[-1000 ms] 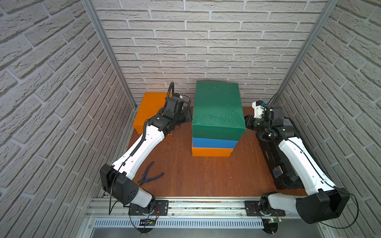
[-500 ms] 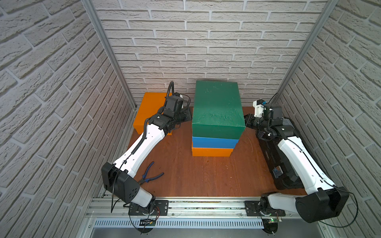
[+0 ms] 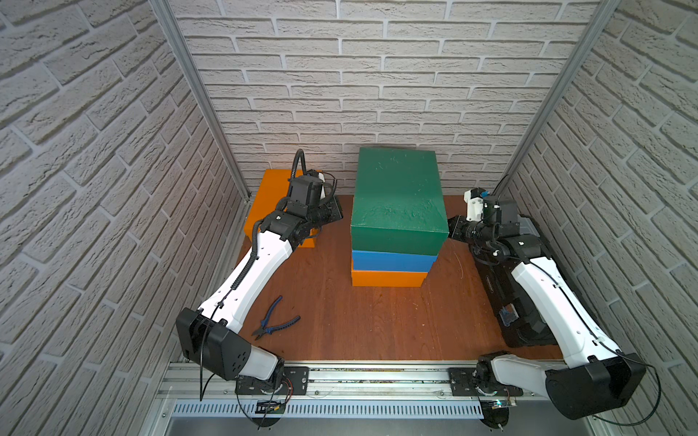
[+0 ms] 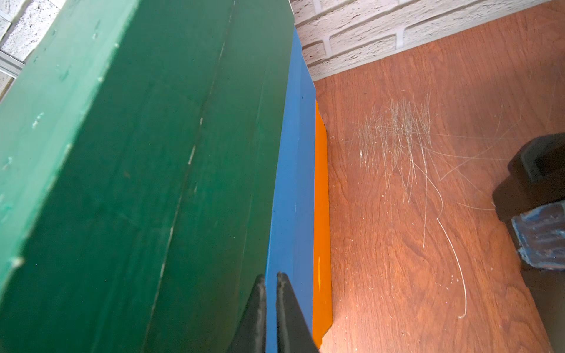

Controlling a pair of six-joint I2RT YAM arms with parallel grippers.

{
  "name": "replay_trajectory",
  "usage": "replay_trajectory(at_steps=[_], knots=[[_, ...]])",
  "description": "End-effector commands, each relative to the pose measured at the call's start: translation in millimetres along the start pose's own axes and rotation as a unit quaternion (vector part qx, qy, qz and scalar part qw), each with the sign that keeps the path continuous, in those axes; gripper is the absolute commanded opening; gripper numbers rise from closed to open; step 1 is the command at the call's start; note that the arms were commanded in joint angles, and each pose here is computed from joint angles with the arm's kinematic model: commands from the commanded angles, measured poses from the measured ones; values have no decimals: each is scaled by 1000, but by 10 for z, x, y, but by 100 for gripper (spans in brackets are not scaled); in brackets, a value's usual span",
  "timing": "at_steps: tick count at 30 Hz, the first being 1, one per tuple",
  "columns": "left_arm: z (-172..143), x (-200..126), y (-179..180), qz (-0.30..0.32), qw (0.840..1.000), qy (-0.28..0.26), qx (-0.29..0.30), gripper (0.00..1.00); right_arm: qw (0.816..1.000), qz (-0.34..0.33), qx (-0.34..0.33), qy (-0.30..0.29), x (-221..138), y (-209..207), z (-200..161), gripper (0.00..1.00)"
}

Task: Stack the shoeboxes
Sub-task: Adjust the shoebox.

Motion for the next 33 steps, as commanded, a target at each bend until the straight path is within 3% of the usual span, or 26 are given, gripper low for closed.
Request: replay_trajectory(at_steps=[1, 13, 26, 33], knots=[[54, -40, -195, -34, 999, -21, -2, 7, 1000, 14, -9, -18, 40, 91, 158, 11], [38, -126, -473, -65, 997, -31, 4, 8, 999, 32, -4, -16, 189, 238, 339, 11], [13, -100, -462, -62, 998, -27, 0, 8, 999, 24, -7, -23, 179, 215, 482, 11], [112, -315, -291, -23, 999, -38, 19, 10, 999, 6, -14, -50, -12, 114, 543, 10]])
Point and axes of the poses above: each gripper's point midway between its finger pads, its own x axis out along the fingers, its own y axis along the line the jaws close on, z = x × y, the point moved 1 cm from there along -x, back along the fingers, and after that the axes turned 14 degrees about x, right-handed, at the moved point
